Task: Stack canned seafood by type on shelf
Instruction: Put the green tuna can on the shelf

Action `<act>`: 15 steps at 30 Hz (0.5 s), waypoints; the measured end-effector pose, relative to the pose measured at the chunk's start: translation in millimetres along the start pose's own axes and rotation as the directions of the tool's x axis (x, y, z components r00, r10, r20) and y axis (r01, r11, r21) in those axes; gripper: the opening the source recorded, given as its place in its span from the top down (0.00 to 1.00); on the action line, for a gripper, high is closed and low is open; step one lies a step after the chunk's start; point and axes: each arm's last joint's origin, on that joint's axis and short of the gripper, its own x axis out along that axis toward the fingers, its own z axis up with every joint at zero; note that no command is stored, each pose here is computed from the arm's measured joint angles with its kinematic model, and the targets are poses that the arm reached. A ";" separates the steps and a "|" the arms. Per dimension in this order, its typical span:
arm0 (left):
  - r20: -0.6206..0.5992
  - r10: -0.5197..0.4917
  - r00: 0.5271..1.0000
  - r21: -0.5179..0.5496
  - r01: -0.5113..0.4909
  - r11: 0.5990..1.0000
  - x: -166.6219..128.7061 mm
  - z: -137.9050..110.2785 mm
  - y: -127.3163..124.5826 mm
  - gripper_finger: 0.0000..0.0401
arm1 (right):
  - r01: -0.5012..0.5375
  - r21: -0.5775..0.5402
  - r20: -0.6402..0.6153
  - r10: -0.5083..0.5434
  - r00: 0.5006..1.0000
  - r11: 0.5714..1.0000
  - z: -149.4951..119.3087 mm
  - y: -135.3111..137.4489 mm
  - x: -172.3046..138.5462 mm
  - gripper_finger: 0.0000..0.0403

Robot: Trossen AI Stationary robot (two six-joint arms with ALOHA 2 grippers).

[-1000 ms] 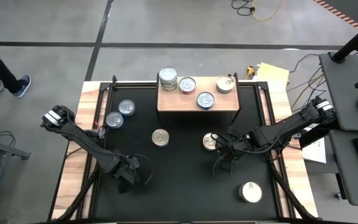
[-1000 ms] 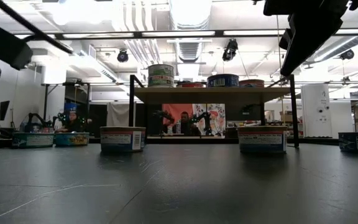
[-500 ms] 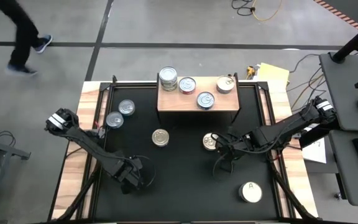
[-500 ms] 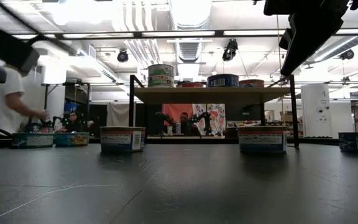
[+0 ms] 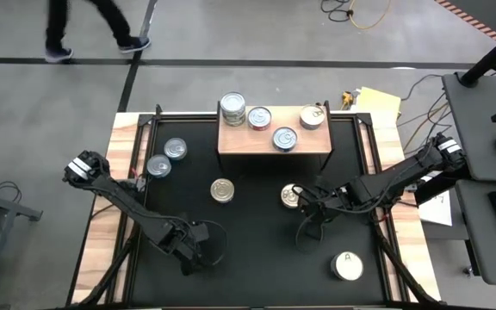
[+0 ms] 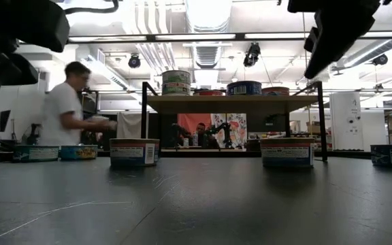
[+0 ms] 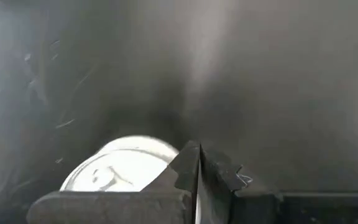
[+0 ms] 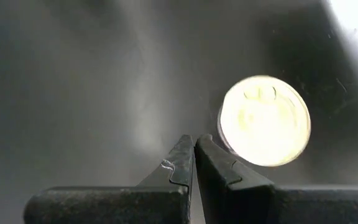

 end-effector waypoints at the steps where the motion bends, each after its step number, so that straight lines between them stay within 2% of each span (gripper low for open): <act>1: -0.011 0.018 1.000 0.000 -0.018 1.000 -1.5 -0.7 1.0 1.00 | -0.007 0.003 0.011 0.007 1.000 1.000 1.1 0.7 0.0 0.98; 7: -0.080 0.131 0.988 -0.019 -0.133 0.991 -3.0 -7.4 11.8 1.00 | -0.030 -0.019 0.049 0.031 0.998 0.999 4.8 3.0 -0.2 0.98; 15: -0.072 0.114 0.991 -0.024 -0.116 0.993 7.6 -5.6 6.4 1.00 | -0.036 -0.041 0.063 0.039 0.997 0.998 6.2 3.9 -0.3 0.98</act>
